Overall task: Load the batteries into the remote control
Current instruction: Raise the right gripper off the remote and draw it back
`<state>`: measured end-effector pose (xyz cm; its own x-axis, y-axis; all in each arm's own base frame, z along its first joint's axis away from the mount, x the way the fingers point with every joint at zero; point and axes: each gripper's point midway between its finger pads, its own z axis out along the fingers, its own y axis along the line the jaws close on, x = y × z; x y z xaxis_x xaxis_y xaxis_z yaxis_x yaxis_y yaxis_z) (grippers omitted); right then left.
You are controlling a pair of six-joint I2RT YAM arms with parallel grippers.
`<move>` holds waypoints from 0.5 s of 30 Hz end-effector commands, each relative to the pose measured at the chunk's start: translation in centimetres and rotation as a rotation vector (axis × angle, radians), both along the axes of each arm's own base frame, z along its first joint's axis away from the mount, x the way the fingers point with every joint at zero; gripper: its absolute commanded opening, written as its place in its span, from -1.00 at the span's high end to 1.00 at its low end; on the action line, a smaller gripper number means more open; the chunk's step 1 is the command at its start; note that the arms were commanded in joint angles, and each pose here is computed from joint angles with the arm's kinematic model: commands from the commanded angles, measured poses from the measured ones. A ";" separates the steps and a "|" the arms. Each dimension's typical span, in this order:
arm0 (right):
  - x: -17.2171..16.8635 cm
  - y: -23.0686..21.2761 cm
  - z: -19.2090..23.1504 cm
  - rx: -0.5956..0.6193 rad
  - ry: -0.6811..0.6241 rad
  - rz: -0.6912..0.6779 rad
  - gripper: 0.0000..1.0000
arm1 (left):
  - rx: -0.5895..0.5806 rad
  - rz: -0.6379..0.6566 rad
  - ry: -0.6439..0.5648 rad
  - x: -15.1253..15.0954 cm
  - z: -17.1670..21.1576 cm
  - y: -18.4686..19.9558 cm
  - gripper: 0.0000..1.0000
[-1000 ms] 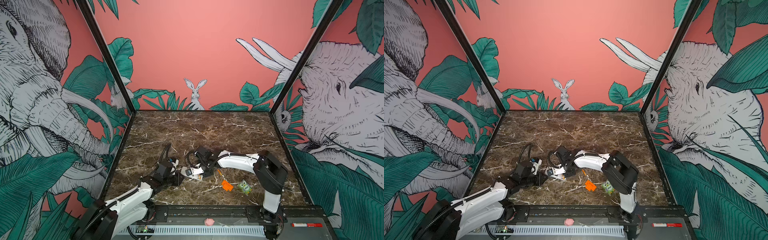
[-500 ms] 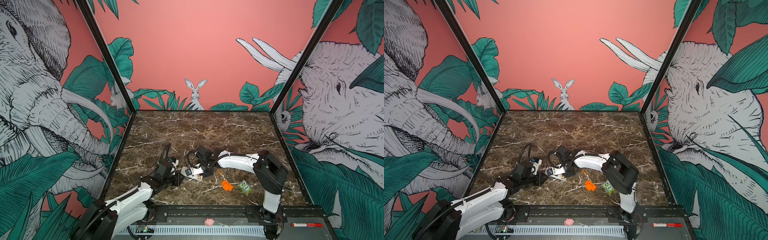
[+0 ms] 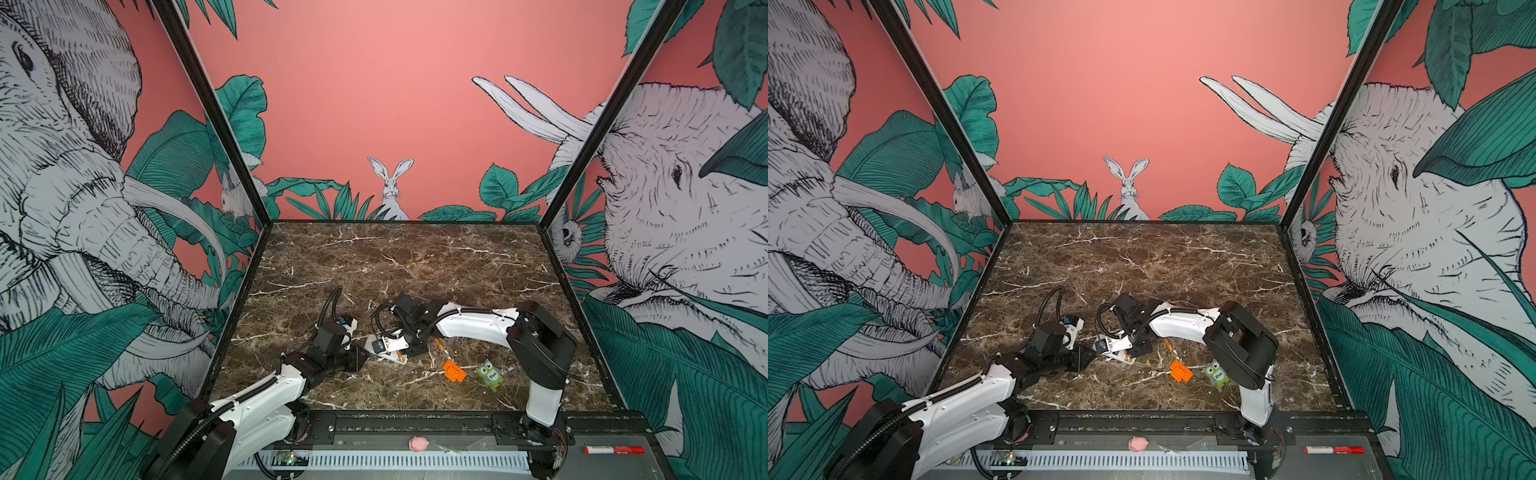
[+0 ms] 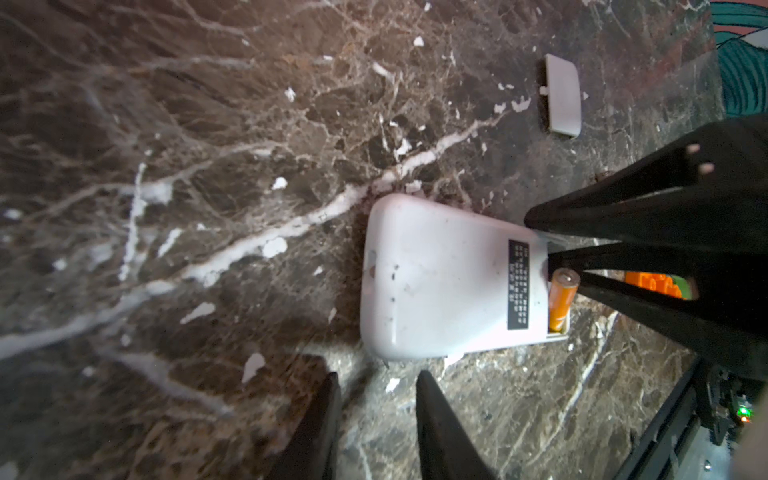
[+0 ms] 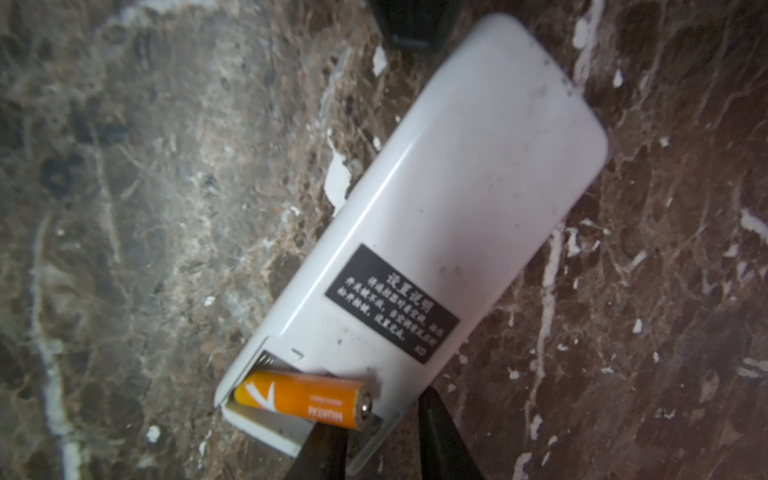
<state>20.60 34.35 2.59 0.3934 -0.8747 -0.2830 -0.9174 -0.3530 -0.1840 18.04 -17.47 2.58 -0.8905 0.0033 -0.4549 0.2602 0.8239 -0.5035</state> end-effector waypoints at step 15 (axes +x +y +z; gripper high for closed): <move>-1.4 -1.6 0.8 -0.029 0.016 0.002 0.20 | 0.022 0.011 0.026 -0.5 -0.9 0.6 0.34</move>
